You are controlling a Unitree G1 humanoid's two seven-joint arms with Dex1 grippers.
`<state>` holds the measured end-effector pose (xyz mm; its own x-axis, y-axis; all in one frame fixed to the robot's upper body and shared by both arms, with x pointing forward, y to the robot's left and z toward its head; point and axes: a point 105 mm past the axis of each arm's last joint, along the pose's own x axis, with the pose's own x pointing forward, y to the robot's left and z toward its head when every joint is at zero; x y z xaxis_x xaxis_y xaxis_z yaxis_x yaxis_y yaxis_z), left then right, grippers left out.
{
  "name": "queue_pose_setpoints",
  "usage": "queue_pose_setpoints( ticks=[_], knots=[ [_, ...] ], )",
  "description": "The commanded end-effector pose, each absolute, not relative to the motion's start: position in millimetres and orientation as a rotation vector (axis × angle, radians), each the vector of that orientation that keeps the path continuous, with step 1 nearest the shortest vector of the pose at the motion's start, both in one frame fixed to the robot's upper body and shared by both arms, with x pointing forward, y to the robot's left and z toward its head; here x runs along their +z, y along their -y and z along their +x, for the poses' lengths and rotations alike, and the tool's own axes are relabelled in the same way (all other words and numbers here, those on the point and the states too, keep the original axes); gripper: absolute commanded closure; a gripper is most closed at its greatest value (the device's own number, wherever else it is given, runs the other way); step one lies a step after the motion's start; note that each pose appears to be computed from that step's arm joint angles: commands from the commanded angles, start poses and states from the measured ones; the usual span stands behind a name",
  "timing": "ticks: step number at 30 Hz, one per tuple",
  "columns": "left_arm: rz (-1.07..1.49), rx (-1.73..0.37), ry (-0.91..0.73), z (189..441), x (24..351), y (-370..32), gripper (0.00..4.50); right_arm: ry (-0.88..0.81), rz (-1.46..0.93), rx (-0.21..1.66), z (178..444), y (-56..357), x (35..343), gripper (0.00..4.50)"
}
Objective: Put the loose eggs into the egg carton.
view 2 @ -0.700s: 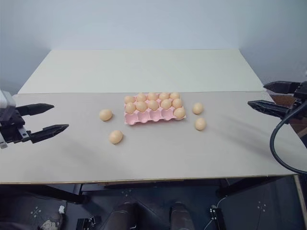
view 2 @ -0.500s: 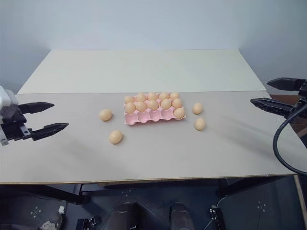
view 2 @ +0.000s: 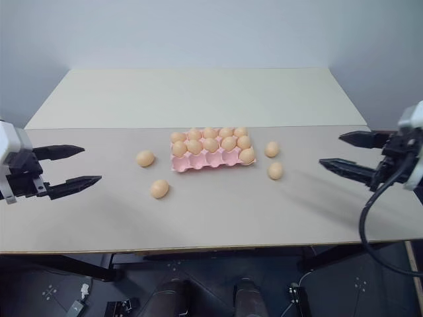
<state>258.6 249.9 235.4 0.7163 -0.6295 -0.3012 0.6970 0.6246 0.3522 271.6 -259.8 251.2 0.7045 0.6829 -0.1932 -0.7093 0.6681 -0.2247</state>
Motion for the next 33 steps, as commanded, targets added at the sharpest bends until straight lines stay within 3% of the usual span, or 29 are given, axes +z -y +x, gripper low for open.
queue_pose_setpoints(
  ticks=[1,11,22,33],
  knots=[
    [0.473,-0.832,-0.107,263.1,235.5,-227.6,0.28,-0.078,-0.323,0.753,275.4,232.8,248.4,0.00],
    [0.492,-0.953,-0.094,271.9,229.8,-198.1,0.28,-0.240,-0.225,0.603,300.5,193.9,206.3,0.00],
    [0.531,-1.026,-0.065,276.5,235.1,-180.2,0.28,-0.367,-0.223,0.159,358.2,204.2,166.9,0.00],
    [0.544,-1.009,-0.076,279.7,234.9,-188.3,0.28,-0.435,-0.134,0.053,382.2,208.1,144.4,0.00]
  ],
)
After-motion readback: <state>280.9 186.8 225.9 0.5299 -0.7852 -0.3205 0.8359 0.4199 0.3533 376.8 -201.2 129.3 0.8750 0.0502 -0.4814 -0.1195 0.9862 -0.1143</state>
